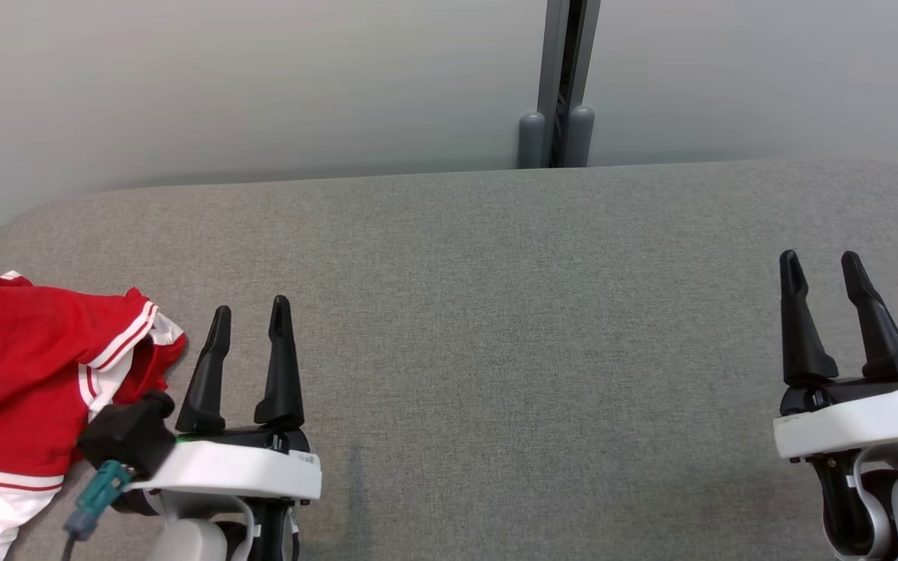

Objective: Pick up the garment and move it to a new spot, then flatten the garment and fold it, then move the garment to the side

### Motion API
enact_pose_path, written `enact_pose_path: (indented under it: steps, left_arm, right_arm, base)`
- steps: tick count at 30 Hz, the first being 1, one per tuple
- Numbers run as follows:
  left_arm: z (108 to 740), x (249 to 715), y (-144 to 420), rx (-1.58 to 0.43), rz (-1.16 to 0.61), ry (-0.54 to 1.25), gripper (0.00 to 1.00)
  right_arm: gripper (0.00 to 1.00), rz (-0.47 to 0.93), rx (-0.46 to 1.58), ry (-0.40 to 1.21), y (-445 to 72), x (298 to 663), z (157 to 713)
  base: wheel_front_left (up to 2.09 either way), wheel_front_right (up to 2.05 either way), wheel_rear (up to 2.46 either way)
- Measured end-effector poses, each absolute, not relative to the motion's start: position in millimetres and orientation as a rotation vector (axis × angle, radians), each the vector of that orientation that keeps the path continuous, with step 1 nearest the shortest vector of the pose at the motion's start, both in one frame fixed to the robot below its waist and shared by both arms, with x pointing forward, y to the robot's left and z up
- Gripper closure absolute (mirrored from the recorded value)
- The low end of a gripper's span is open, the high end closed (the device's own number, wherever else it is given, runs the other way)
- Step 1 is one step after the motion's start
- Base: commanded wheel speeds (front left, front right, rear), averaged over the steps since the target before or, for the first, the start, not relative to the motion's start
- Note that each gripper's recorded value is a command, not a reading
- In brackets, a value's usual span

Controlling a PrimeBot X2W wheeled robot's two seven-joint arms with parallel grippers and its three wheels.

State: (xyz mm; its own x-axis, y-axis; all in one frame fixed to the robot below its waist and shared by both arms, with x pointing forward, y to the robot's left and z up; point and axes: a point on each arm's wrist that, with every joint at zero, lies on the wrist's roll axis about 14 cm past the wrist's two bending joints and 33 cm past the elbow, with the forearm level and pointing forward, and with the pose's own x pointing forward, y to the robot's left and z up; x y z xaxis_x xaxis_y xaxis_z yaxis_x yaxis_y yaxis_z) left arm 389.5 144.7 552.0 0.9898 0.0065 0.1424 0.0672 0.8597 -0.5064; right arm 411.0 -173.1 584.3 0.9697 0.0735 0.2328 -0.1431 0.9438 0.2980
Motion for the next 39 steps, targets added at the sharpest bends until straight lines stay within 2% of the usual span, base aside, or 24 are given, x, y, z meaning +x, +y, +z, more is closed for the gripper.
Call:
enact_pose_path:
  steps: [11,26,39]
  left_arm:
    - [534,386,133,-0.272,-0.013,-0.102,0.0]
    - [512,382,135,-0.186,0.004,-0.056,0.0]
    - [514,378,141,-0.109,0.018,-0.082,0.0]
  right_arm:
    - [0.0,0.152,0.209,-0.166,-152,413,561]
    - [0.0,0.176,0.159,-0.091,-139,411,528]
    - [0.0,0.208,0.146,-0.113,-128,411,529]
  base:
    - [0.0,0.0,0.0]
    - [0.0,0.0,0.0]
    - [0.0,0.0,0.0]
